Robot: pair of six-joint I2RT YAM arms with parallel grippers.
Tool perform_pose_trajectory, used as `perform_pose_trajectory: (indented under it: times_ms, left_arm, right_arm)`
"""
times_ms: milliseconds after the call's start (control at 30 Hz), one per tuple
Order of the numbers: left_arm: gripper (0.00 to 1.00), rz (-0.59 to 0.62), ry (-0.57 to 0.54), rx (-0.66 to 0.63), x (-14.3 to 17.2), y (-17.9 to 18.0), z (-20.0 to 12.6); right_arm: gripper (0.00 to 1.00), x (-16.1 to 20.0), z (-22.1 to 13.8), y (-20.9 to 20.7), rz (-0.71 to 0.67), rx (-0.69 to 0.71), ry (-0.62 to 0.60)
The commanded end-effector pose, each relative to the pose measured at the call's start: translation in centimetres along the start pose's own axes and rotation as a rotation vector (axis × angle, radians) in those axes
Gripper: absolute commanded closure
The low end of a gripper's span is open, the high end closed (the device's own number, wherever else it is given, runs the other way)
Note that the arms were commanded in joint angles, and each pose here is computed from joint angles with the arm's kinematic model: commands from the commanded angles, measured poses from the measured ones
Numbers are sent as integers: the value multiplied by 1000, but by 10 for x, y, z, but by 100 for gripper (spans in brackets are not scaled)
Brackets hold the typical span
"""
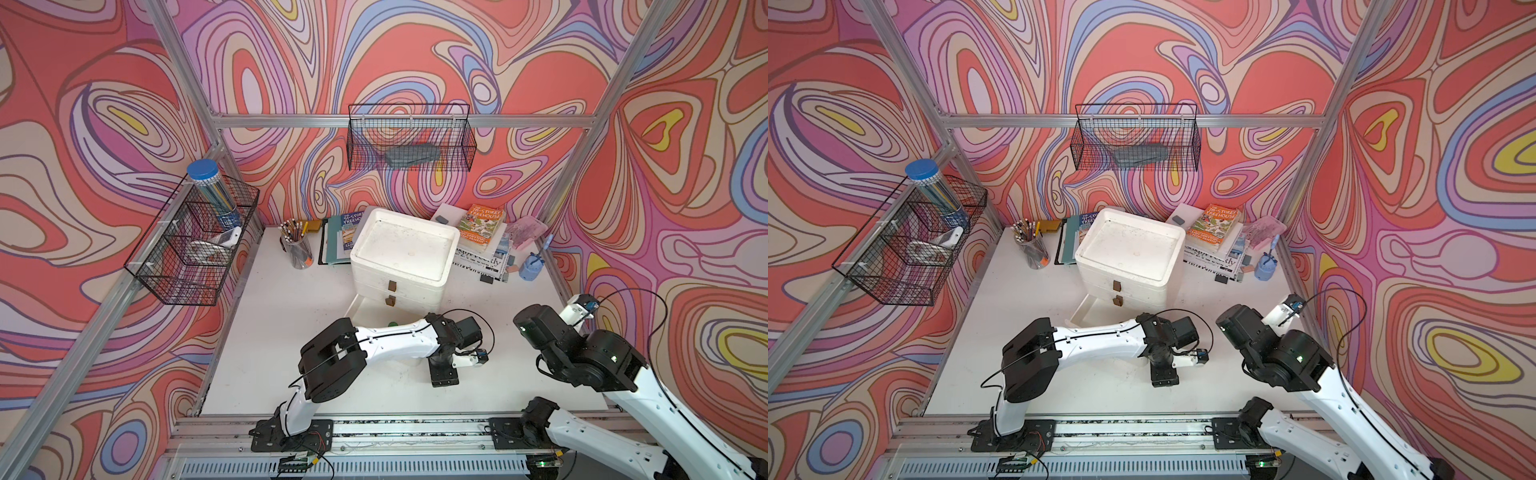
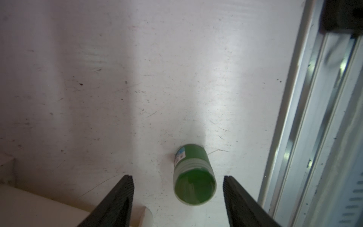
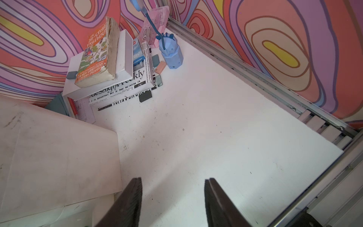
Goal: Put the paint cans in the drawer according to color
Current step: Pick up the paint can at the center of the board.
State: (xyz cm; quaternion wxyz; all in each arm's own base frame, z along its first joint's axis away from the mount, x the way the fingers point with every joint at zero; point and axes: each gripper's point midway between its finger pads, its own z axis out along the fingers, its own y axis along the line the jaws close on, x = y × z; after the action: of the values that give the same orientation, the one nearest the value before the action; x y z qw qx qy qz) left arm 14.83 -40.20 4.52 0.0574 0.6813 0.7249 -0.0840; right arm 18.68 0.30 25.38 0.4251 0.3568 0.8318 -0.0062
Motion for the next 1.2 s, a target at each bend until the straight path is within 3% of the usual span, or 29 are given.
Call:
perform_pose_trajectory:
  times_ms: [0,367,600,800,933,1167]
  left_arm:
    - [33,38,67,21,9,-9,6]
    - [53,75,89,14,8,-7,16]
    - [65,86,72,-8,6,-6,4]
    - [69,45,-16,-88,3,-2,-41]
    - [69,-33,-69,-195,17,6,-81]
    - [71,-355,-154,-345,85,45,-146]
  right_arm:
    - [46,-7,-2,1,-1,1,-22]
    - [46,-5,0,8,-5,-3,-11]
    - [46,-5,2,12,-20,3,-16]
    - [46,-4,4,15,-38,8,-17]
    - [46,-4,5,14,-43,15,-23]
    - [46,3,12,21,-57,8,-17]
